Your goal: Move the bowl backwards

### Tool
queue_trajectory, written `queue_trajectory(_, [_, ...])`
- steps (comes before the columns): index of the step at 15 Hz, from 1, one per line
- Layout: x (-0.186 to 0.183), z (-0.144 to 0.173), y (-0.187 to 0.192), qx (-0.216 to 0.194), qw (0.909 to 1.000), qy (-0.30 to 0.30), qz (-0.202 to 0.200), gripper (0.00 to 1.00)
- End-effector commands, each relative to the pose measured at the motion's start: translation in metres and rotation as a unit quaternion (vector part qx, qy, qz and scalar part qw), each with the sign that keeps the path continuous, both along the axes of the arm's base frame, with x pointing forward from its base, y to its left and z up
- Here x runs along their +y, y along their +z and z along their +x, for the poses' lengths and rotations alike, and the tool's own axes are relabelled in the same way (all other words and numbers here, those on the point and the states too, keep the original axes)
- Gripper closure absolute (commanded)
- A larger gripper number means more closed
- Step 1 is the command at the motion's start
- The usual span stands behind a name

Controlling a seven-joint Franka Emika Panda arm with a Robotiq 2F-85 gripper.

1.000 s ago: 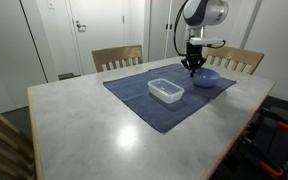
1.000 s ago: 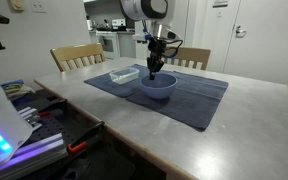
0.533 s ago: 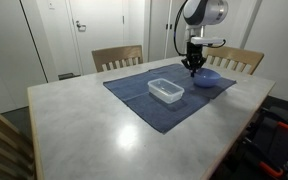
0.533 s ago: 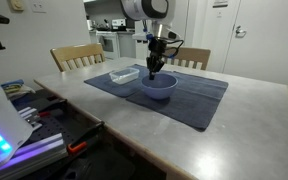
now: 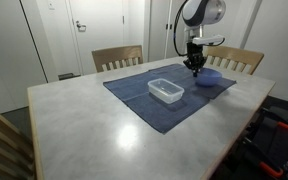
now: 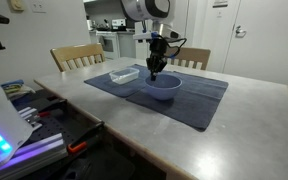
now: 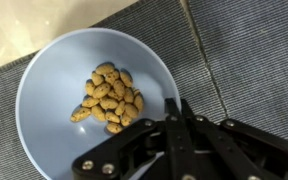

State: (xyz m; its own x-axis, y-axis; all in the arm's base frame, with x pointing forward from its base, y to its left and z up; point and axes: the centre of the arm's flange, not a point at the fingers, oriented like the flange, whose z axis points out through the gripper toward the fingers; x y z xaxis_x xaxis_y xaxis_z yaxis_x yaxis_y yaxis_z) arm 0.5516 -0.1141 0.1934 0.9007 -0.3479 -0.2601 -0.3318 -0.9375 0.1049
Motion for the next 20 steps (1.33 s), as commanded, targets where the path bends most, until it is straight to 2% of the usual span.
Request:
queue_trajectory(1, [-0.002, 0.018, 0.002, 0.014, 0.9993, 0.029, -0.019, 0.99])
queue_trajectory(5, [0.008, 0.034, 0.01, 0.015, 0.9979, 0.055, -0.033, 0.99])
queue_trajectory(9, [0.024, 0.048, 0.022, 0.007, 0.998, 0.06, -0.018, 0.99])
queue_trajectory(16, [0.052, 0.08, 0.029, 0.005, 0.9956, 0.092, -0.018, 0.99])
queue_trajectory(17, [0.039, 0.092, 0.03, 0.007, 0.9952, 0.096, -0.019, 0.99])
queue_trajectory(20, [0.036, 0.111, 0.032, 0.014, 0.9937, 0.109, -0.022, 0.99])
